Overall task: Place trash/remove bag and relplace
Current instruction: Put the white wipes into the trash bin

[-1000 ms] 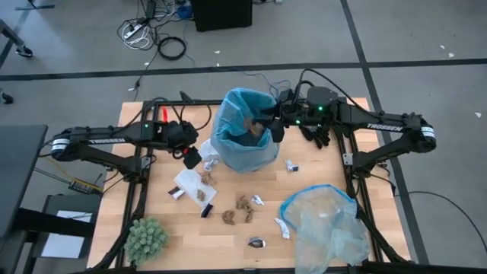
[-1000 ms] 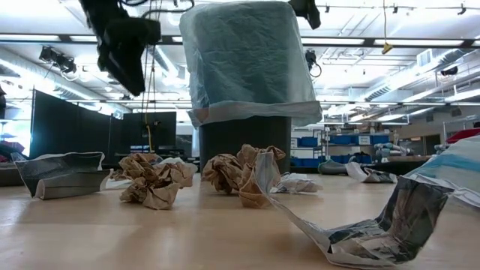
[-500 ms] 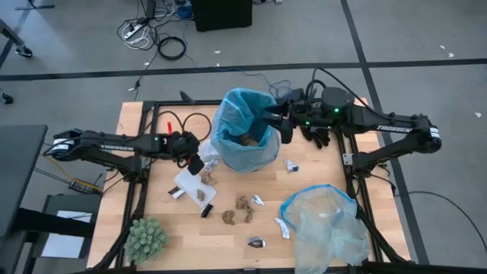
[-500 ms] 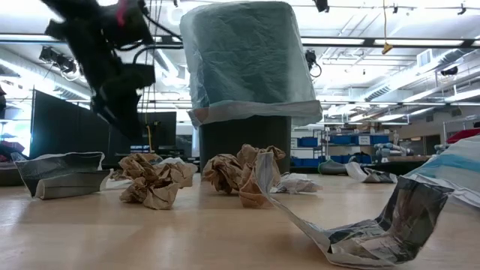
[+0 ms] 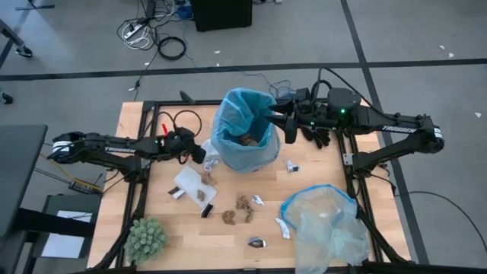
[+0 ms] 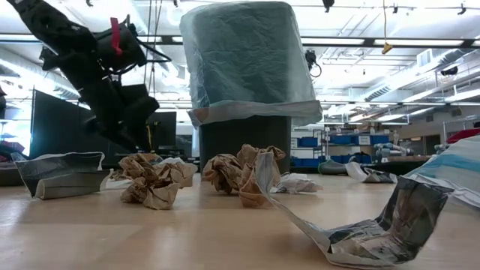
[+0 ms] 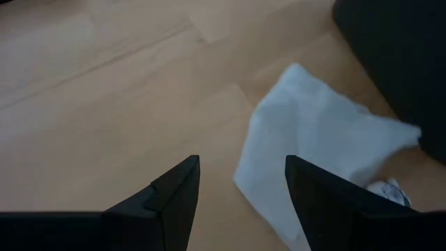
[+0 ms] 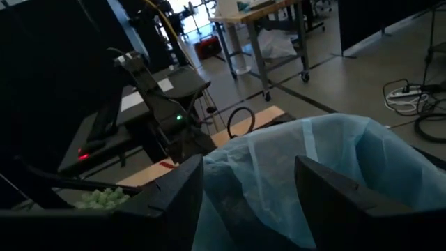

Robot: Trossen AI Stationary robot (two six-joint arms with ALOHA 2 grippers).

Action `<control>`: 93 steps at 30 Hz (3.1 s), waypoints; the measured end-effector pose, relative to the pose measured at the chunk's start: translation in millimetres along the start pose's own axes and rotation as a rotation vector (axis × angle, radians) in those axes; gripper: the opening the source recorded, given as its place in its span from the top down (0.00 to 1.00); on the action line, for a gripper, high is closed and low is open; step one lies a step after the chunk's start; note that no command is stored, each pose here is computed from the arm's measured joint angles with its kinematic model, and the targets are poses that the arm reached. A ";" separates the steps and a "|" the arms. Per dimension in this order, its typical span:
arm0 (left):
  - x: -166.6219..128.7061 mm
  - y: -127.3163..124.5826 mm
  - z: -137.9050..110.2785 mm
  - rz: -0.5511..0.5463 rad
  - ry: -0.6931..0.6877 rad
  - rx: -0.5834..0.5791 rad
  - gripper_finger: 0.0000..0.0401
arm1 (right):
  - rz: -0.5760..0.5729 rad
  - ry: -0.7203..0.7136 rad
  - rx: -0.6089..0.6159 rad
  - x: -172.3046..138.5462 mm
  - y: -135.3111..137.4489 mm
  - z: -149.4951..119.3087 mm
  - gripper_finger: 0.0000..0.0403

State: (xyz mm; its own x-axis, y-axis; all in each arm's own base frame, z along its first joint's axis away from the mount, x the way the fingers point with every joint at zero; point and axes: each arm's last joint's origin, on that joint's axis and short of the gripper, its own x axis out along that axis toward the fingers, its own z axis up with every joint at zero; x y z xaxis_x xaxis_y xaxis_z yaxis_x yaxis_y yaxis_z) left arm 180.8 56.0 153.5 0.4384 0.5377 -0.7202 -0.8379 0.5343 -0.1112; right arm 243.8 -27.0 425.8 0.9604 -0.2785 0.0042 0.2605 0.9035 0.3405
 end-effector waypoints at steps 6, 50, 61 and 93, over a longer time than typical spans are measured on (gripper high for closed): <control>9.1 -1.8 5.7 -0.010 -0.038 -0.015 0.44 | -0.002 0.009 -0.002 0.0 -0.1 -0.9 0.47; -8.8 4.1 10.0 -0.135 0.189 -0.042 0.99 | -0.007 0.128 0.048 -10.1 1.5 -9.8 0.61; -99.2 0.4 83.8 -0.241 -0.083 0.029 0.99 | 0.035 0.090 -0.005 -10.5 7.0 -6.8 0.66; -109.0 -104.6 183.3 -0.641 -0.587 0.089 0.98 | 0.005 0.128 0.086 -59.4 9.5 4.6 0.73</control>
State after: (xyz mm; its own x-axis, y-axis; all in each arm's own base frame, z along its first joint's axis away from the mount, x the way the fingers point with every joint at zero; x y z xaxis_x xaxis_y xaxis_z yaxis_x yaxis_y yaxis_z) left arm 280.3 61.1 369.1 0.9338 0.3519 -0.0649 -0.3545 0.8849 -0.3023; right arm 188.7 -3.4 433.2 0.9680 -0.2248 -0.1118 0.2511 0.8719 0.4203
